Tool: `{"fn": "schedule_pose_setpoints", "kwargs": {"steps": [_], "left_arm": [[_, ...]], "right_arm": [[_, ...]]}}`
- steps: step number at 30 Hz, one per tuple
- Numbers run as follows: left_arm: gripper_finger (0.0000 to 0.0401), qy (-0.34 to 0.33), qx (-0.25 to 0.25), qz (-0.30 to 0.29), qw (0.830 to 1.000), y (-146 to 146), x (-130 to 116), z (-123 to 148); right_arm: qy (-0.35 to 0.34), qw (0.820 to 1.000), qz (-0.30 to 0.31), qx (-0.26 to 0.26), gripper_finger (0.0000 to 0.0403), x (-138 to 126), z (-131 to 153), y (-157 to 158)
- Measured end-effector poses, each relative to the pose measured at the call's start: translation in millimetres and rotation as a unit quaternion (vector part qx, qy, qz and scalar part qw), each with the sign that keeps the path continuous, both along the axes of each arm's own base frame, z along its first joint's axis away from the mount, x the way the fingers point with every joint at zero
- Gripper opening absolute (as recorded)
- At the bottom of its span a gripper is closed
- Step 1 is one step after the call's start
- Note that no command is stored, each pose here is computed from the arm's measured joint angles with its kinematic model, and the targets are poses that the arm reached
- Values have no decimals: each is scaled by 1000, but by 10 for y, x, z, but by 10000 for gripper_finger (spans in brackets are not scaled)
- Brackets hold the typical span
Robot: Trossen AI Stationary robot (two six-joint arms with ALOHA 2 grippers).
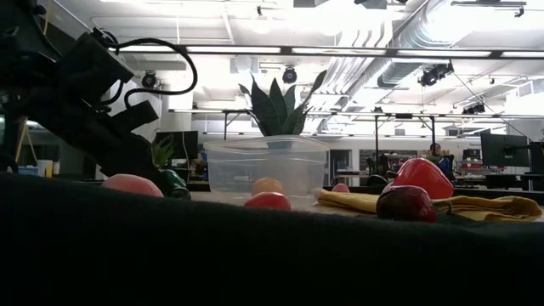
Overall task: Pick and placing Produce into tupperware
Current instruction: Put the green bell pepper into the transparent container
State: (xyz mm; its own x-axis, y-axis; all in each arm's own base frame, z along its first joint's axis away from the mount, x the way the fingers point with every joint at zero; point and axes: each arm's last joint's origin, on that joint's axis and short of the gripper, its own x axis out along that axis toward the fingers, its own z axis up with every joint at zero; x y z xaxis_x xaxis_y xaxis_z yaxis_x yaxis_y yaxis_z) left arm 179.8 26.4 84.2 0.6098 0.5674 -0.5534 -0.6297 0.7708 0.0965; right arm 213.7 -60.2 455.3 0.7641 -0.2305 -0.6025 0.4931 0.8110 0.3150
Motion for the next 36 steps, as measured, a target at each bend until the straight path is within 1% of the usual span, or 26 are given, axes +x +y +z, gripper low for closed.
{"fn": "schedule_pose_setpoints", "kwargs": {"steps": [5, 9, 26, 31, 36], "left_arm": [[233, 0, 0, 0, 1000, 0, 0, 0], [233, 0, 1, 1, 1000, 1, 1, 1], [325, 1, -3, 29, 1000, 124, -20, -1], [339, 3, -1, 25, 1000, 124, -19, 0], [340, 2, -2, 22, 1000, 124, -16, 2]], "right_arm": [[0, 1000, -1, 1, 238, 0, 0, 0], [-1, 1000, -2, 3, 238, 0, 0, 0], [-1, 1000, -2, 3, 238, 0, 0, 0], [-1, 1000, -2, 3, 238, 0, 0, 0], [-1, 1000, -2, 3, 238, 0, 0, 0]]}}
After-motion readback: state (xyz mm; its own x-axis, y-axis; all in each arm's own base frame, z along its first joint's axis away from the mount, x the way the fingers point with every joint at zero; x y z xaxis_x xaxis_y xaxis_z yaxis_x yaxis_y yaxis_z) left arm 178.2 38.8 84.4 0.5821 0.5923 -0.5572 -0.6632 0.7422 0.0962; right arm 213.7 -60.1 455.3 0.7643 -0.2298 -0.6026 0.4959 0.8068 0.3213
